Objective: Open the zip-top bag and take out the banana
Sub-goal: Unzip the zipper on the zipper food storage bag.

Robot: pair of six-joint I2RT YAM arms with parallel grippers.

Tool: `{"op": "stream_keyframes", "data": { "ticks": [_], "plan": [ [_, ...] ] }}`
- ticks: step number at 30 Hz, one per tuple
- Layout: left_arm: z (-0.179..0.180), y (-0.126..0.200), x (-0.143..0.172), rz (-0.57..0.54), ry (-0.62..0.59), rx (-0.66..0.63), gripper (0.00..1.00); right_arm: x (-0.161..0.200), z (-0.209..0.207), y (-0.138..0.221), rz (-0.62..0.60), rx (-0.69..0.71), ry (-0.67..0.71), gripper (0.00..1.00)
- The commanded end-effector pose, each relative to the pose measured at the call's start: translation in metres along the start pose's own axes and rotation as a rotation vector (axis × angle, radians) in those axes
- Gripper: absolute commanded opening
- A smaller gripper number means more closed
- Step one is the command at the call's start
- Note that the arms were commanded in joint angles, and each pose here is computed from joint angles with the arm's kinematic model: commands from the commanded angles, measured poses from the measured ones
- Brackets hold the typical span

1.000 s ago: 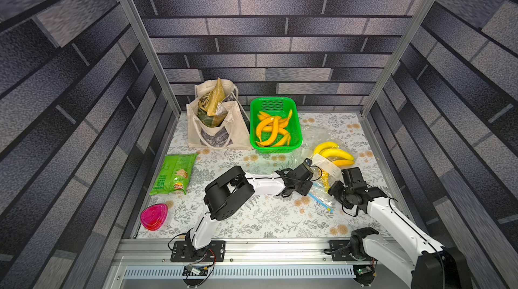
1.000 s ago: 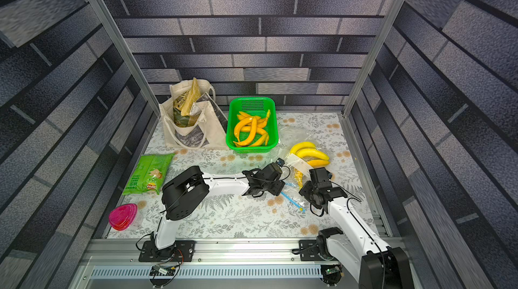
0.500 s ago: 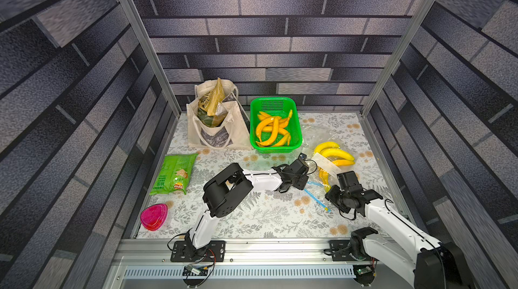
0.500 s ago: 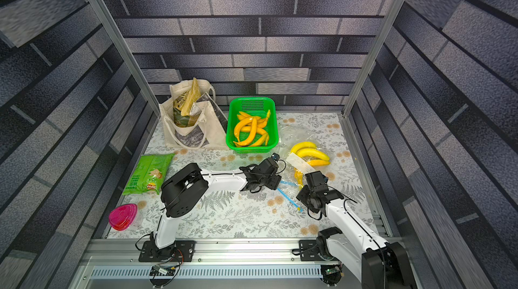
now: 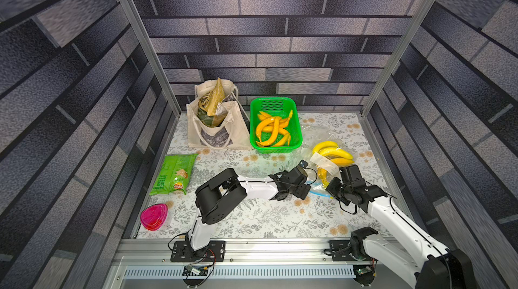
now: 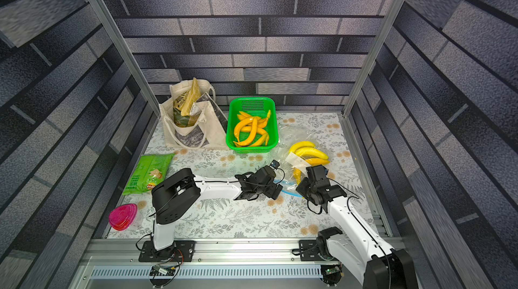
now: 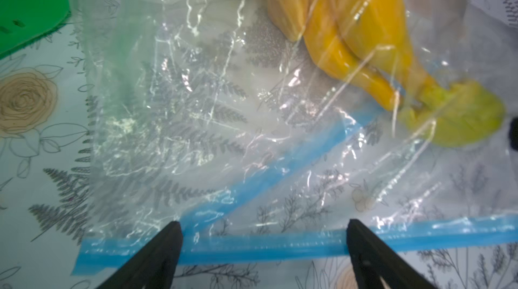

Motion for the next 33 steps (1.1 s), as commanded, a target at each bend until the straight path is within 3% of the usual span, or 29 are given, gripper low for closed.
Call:
{"op": "stream_keyframes", "data": {
  "ticks": [1,7,15,21,23,25,27,28,31,33],
  "plan": [
    [-0.031,0.029,-0.012,-0.148,-0.159,0.08,1.0,-0.001,0.003,0.007,0.012,0.021,0.043,0.0],
    [-0.059,0.04,-0.008,-0.407,-0.324,0.116,1.0,-0.011,0.026,0.015,0.06,-0.001,0.096,0.0],
    [-0.041,0.026,-0.031,-0.677,-0.384,0.006,1.0,-0.013,0.034,0.015,0.095,-0.008,0.127,0.0],
    [-0.036,0.004,-0.037,-0.653,-0.417,0.006,0.95,-0.011,0.033,0.021,0.089,-0.023,0.131,0.01],
    [-0.034,0.001,-0.038,-0.631,-0.423,0.021,0.86,-0.012,0.031,0.023,0.078,-0.011,0.132,0.02],
    [-0.035,-0.003,-0.037,-0.594,-0.448,0.055,0.7,-0.012,0.03,0.022,0.077,-0.01,0.132,0.02],
    [-0.037,-0.006,-0.036,-0.55,-0.463,0.113,0.46,-0.013,0.029,0.02,0.07,0.001,0.131,0.03],
    [-0.038,-0.006,-0.036,-0.539,-0.459,0.133,0.41,-0.014,0.028,0.019,0.066,0.012,0.133,0.04],
    [-0.04,-0.006,-0.033,-0.541,-0.474,0.13,0.4,-0.016,0.028,0.017,0.054,0.028,0.134,0.05],
    [-0.041,-0.007,-0.03,-0.525,-0.495,0.125,0.29,-0.018,0.027,0.016,0.037,0.037,0.131,0.09]
  ]
}}
Point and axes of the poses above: each gripper's point midway between its finger pads, its own y axis back along the fingers, its own z axis along the line the jaws close on, x = y × z, the point moved 6 cm from there along y, back along the fingers, and after that the axes turned 1 degree about -y, right-handed, at the moved point
